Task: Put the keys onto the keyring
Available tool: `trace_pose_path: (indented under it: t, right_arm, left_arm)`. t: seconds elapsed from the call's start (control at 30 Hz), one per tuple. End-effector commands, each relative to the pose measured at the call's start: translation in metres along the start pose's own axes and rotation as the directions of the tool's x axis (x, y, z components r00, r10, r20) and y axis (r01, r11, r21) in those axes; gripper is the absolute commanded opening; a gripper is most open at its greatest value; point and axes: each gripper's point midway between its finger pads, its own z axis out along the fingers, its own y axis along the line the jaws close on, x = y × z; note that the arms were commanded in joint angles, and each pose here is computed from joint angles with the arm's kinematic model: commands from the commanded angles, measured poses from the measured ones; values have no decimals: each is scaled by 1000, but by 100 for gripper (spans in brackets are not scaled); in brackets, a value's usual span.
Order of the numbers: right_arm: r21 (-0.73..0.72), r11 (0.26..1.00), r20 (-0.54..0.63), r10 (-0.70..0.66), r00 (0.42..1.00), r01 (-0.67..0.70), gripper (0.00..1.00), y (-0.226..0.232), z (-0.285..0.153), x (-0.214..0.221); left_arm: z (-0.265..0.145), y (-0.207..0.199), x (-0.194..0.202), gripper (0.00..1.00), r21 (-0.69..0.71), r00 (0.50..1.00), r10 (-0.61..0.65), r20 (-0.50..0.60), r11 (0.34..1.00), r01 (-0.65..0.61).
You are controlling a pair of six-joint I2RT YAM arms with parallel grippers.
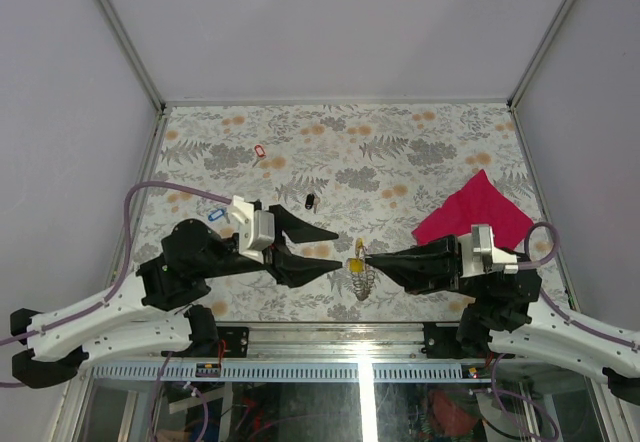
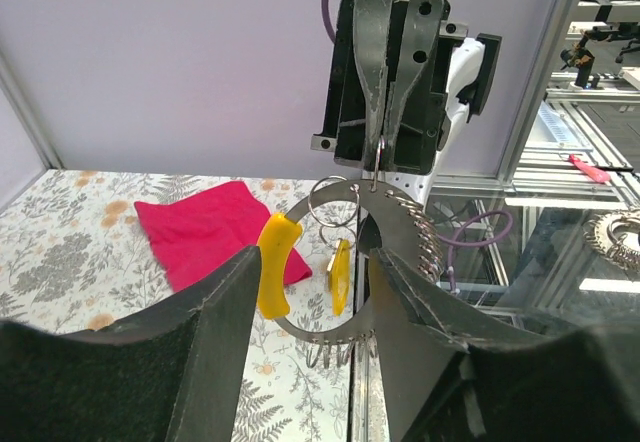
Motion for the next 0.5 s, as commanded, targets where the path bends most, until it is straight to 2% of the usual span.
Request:
trace_pose_path:
  t: [0.0, 0.2, 0.47]
  right_arm:
    - [-66, 993, 148, -90, 985, 101, 1, 12, 8, -38]
    - [-76, 991, 147, -96, 985, 108, 1, 12, 11, -37]
    - [-76, 992, 128, -87, 988, 98, 1, 12, 11, -34]
  left_arm:
    - [9, -10, -27, 46, 70, 995, 10, 102, 997, -18]
    - [19, -18, -33, 39, 132, 994, 3, 113, 991, -18]
    - [21, -22, -41, 36, 155, 990, 4, 144, 988, -26]
